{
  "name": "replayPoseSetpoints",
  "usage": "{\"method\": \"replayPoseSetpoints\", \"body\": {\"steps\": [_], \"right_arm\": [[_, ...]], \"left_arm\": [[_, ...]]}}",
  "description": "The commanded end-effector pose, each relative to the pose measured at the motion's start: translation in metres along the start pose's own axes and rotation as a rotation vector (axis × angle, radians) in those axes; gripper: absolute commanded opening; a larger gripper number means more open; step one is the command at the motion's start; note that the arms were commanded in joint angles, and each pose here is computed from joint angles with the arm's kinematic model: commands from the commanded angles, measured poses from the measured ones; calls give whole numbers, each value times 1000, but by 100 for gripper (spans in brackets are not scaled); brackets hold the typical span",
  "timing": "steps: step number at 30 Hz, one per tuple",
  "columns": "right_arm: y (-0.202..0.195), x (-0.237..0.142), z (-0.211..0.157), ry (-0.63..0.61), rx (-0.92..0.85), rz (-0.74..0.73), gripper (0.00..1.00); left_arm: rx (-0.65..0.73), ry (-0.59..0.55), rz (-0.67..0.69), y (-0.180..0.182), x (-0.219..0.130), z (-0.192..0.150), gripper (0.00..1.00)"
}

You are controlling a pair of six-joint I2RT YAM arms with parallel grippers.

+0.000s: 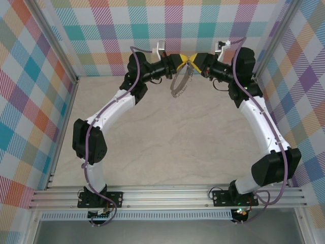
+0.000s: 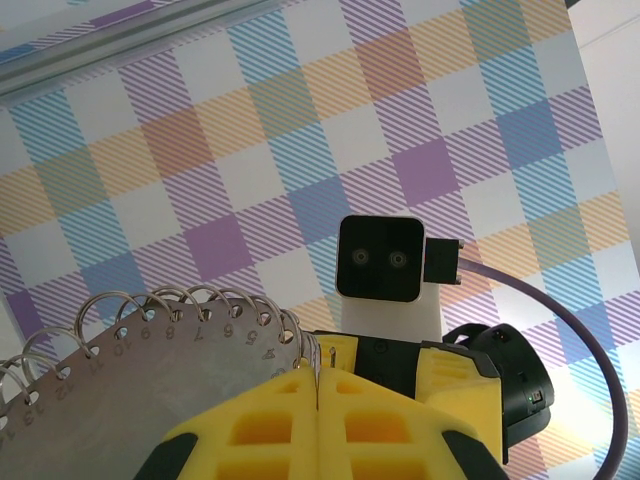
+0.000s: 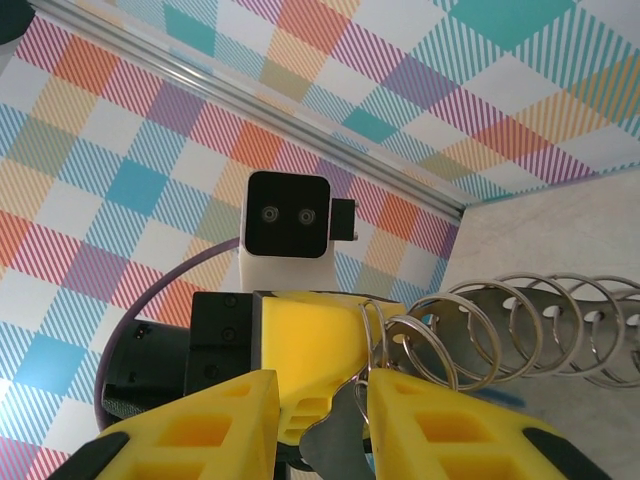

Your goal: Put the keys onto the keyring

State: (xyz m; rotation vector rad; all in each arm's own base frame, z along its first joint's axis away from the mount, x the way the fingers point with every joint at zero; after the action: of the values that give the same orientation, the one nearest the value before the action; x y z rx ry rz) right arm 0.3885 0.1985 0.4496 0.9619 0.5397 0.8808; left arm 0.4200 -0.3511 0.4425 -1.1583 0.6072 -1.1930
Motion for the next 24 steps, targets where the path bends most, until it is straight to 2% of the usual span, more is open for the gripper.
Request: {"method": "replayPoseSetpoints", "body": {"steps": [1,17,24], "right_arm": [[14,-10,3,-32,-51,11,29],[21,5,11,-9,-36,67,29],[23,9,8,21,-36,76,21]], "left_arm": [[80,-4,-73,-45,-13,1,0],[135,33,-54,-53,-15,-5,0],[155,43,-35,-53,-15,-5,0]]}}
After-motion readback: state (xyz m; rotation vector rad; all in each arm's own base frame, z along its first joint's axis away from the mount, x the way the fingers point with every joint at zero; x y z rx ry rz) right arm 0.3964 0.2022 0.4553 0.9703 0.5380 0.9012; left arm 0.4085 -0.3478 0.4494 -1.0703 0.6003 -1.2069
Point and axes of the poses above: each hand's point on the last joint's axis, 136 mm out from that joint toward the fingers, its own x axis out along the fingers, its own y axis along the line the jaws close on, z = x × y, the point moved 2 cm from there along -x, back along the fingers, and after that the axes turned 1 degree about x, right-handed, at the moved point
